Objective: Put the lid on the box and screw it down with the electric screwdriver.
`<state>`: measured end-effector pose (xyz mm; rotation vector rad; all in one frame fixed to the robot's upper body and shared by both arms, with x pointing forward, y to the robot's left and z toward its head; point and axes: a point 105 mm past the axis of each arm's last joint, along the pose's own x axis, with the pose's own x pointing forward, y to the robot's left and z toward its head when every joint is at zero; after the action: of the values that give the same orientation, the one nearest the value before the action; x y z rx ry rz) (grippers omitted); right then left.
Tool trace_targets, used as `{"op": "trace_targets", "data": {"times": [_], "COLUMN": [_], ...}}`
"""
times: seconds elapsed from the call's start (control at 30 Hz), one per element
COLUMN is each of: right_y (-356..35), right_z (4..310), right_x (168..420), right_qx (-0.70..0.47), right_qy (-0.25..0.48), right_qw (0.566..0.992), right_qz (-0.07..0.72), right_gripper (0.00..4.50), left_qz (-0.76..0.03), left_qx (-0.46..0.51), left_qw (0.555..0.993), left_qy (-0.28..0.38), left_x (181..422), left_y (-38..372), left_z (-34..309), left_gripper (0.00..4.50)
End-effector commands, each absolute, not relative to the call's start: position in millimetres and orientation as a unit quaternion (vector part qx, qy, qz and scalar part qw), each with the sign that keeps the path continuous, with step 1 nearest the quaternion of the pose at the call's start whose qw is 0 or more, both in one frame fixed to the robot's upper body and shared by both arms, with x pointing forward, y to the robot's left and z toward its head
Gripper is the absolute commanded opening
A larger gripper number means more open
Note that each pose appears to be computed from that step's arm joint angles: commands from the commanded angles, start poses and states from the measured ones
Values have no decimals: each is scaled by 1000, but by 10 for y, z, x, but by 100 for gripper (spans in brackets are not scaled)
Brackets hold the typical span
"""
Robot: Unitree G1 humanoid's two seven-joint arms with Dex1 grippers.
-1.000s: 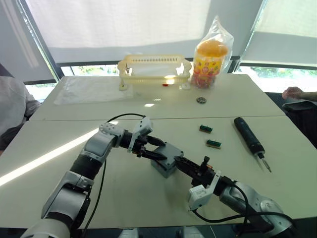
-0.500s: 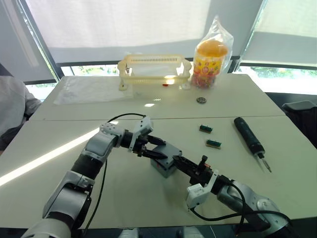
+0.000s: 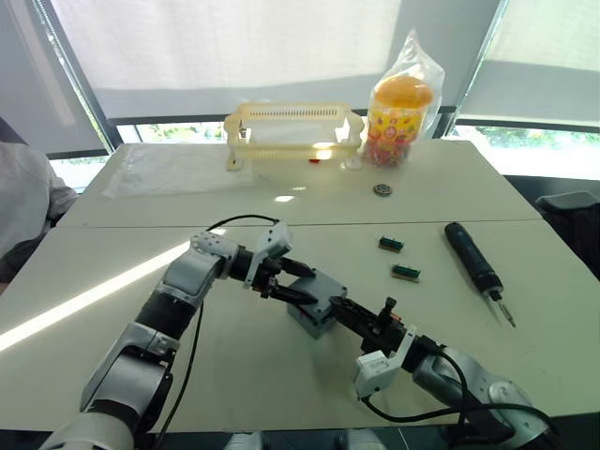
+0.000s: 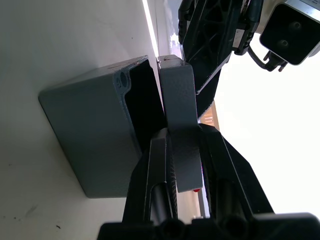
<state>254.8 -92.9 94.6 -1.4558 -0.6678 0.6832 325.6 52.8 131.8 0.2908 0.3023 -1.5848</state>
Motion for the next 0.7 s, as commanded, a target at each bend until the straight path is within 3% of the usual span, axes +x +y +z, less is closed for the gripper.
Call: {"op": "trace_targets", "data": {"times": [0.03, 0.23, 0.7], "right_y": [-926, -963, -1121], "right_z": [938, 969, 968], "right_x": [2476, 2468, 2332], "right_qx": [-635, -641, -643], "right_qy": [-294, -299, -305], "right_qw": [643, 639, 633], "right_qz": [310, 302, 305], "right_gripper": [151, 446, 446], "left_qz": [-708, -709, -711], "left_qx": [150, 154, 164], "left_qw": [670, 665, 658], "left_qy": [166, 175, 186], "left_x": [3197, 3156, 3081], "left_y": [534, 548, 587], "left_z": [1120, 1040, 914], "left_gripper": [318, 318, 318]}}
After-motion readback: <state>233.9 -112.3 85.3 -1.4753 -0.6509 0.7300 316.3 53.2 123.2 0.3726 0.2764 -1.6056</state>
